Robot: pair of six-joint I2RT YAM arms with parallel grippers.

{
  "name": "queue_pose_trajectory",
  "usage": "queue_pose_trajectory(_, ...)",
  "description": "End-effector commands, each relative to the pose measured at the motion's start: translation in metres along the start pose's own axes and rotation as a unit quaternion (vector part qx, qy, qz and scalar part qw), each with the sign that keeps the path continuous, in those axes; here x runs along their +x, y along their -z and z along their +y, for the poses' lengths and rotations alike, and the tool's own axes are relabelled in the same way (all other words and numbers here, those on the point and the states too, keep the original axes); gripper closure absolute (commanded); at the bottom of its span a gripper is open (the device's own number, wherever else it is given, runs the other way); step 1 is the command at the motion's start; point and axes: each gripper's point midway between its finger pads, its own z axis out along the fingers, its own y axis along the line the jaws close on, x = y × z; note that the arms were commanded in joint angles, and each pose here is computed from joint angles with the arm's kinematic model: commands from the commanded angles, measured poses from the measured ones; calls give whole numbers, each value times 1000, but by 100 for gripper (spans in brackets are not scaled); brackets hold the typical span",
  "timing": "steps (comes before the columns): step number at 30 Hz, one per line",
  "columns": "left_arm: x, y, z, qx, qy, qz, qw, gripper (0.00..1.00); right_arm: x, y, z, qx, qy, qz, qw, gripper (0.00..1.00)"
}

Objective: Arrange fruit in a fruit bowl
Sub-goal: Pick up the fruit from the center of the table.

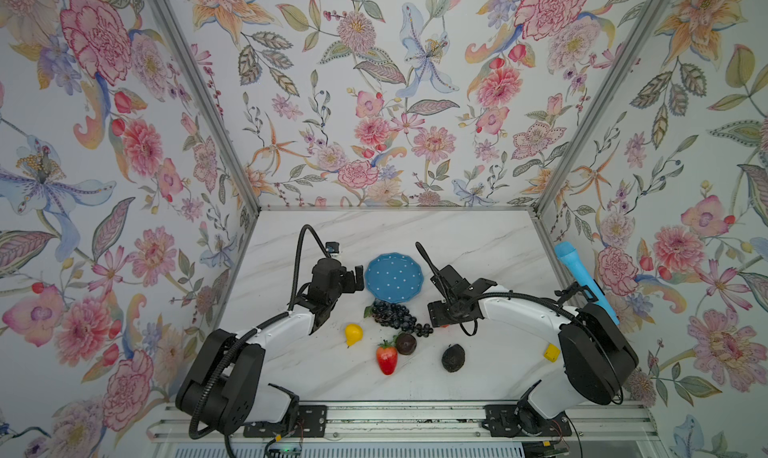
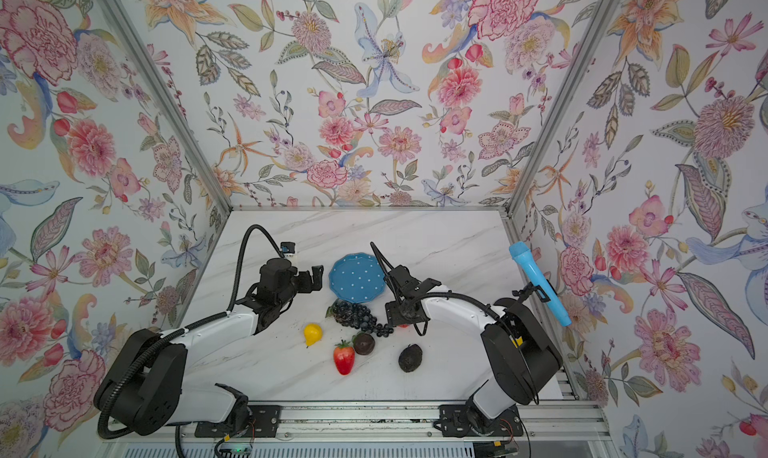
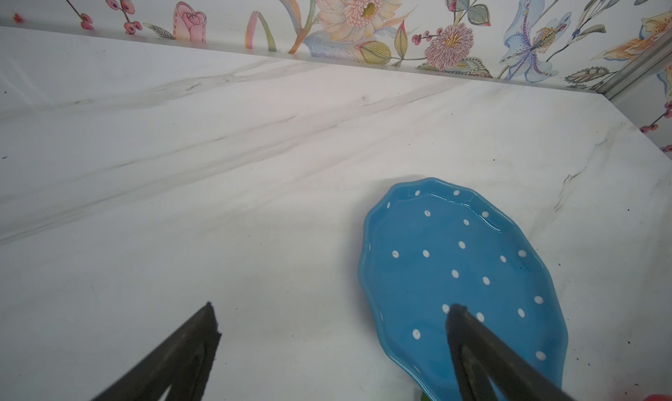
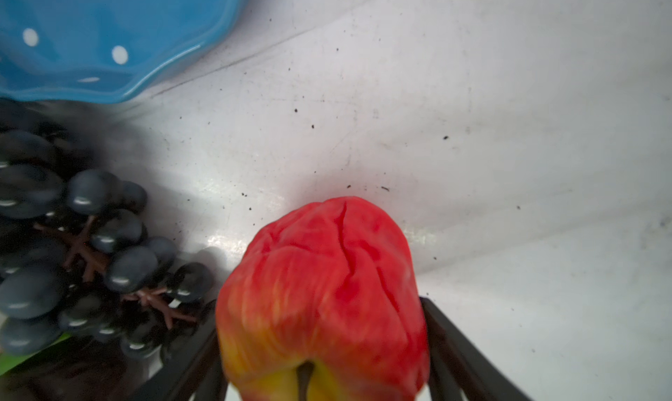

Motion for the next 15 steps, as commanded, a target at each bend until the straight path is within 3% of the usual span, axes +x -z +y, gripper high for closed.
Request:
queue_pose_trajectory(1, 0, -2, 0, -5, -4, -1, 1000, 1, -6, 1, -2, 10, -2, -3, 1000, 23)
queue_pose_trajectory(15, -2, -3, -1, -3, -4, -2, 1000, 1, -10, 3, -1, 10, 3, -9, 1000, 27)
